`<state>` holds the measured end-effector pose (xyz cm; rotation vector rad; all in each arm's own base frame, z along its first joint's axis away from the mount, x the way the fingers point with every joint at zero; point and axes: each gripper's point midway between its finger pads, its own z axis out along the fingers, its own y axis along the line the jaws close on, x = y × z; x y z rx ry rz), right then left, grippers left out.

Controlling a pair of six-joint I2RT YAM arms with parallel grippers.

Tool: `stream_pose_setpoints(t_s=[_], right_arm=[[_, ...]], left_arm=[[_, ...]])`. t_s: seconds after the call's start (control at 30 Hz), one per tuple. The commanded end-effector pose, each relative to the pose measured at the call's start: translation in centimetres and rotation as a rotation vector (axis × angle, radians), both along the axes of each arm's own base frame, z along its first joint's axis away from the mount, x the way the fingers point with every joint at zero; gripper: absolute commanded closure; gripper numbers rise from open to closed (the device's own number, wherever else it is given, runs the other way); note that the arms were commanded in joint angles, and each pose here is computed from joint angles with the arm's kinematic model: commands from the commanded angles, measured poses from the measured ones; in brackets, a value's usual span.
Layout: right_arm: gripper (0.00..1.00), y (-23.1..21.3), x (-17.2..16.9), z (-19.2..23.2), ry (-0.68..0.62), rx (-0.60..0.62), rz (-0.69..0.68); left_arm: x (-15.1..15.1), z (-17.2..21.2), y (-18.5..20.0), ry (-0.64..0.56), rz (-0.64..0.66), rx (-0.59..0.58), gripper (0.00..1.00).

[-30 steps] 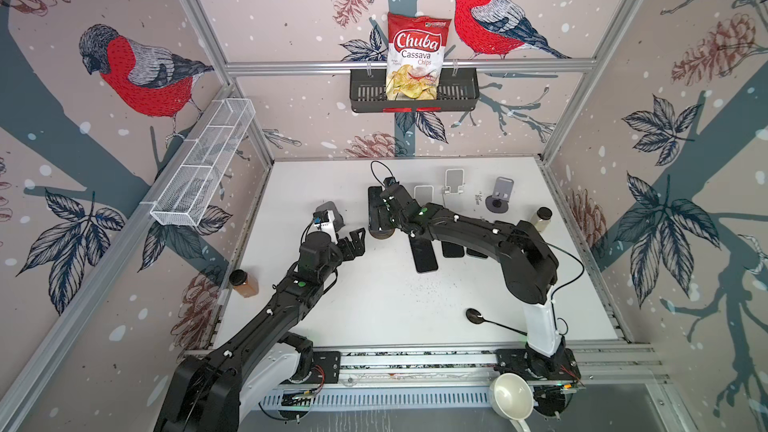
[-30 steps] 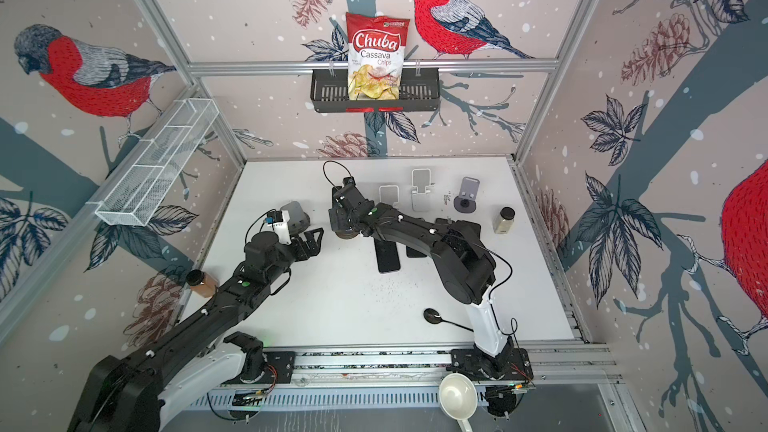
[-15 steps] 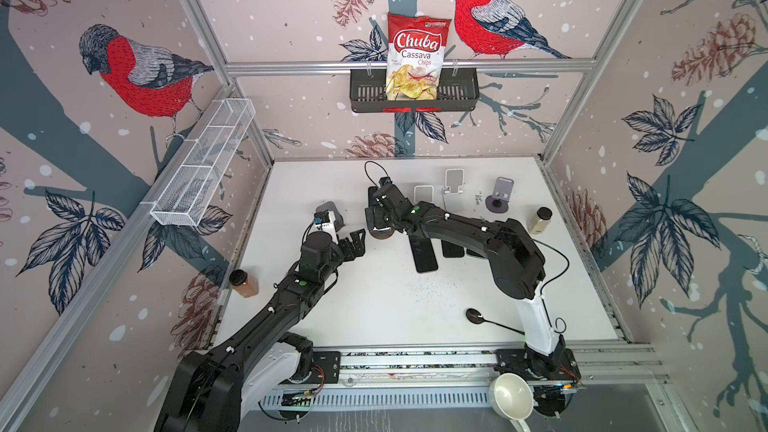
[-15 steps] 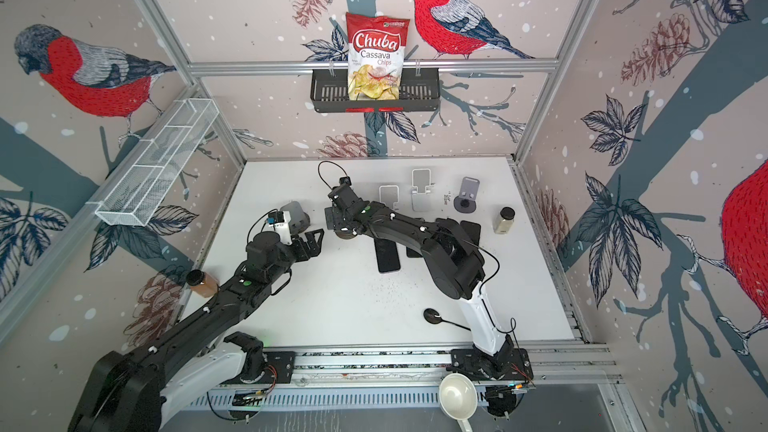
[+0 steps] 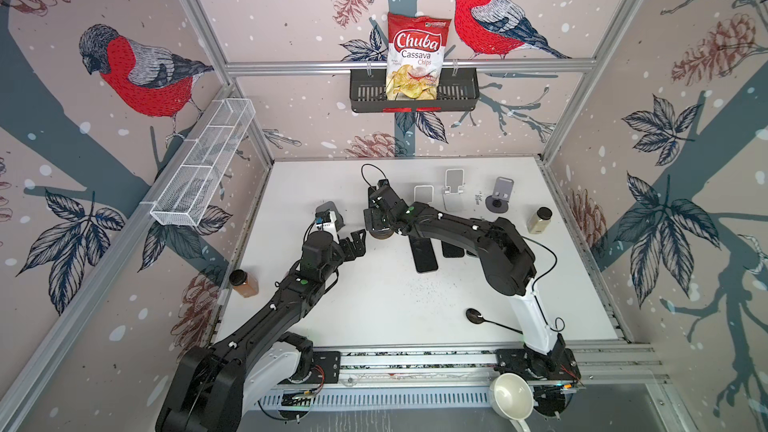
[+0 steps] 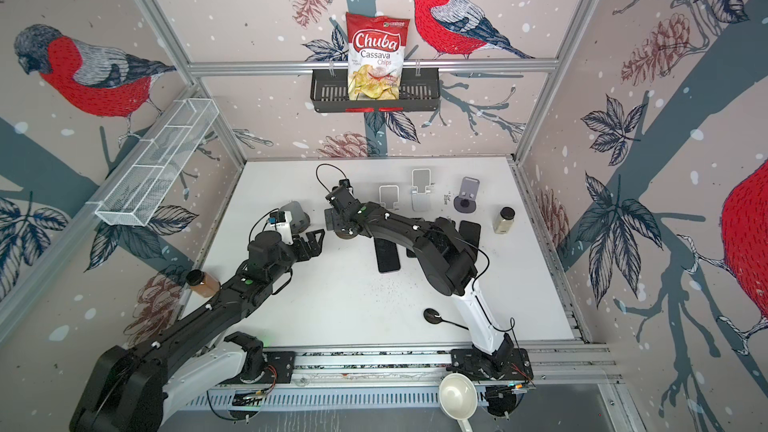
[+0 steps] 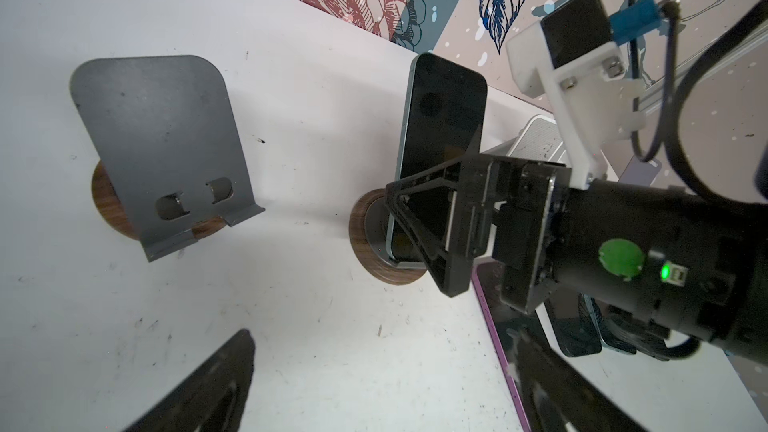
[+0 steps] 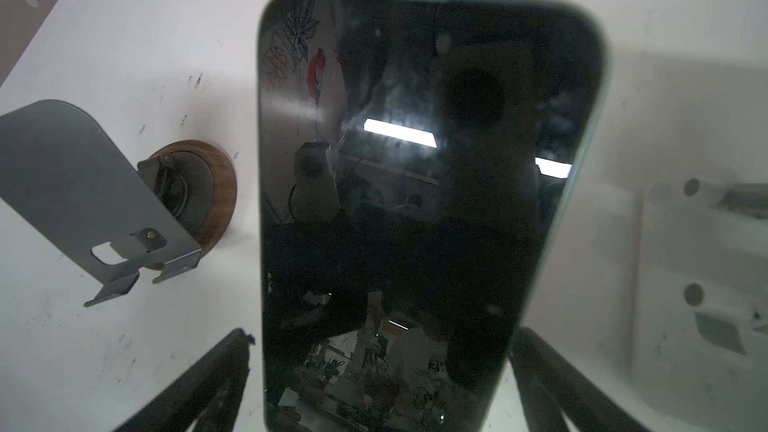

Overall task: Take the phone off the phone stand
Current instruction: 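Close the right gripper on the green-edged phone on its wooden-base stand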

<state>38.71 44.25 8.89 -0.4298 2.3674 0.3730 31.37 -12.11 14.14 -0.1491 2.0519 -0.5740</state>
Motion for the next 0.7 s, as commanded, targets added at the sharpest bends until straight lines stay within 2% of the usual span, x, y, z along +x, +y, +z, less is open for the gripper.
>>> stream_pose_setpoints(t_s=[0.0, 0.4, 0.67], right_arm=[[0.01, -0.4, -0.1, -0.3, -0.013, -0.046, -0.017], [0.00, -1.3, -0.6, -0.5, -0.036, -0.100, -0.003], [0.07, -1.4, -0.8, -0.4, -0.044, -0.112, 0.012]], left_arm=[[0.6, 1.1, 0.0, -0.050, 0.007, -0.004, 0.04], [1.0, 1.0, -0.3, -0.044, 0.000, -0.014, 0.04], [1.0, 0.8, -0.4, -0.036, -0.002, -0.017, 0.04]])
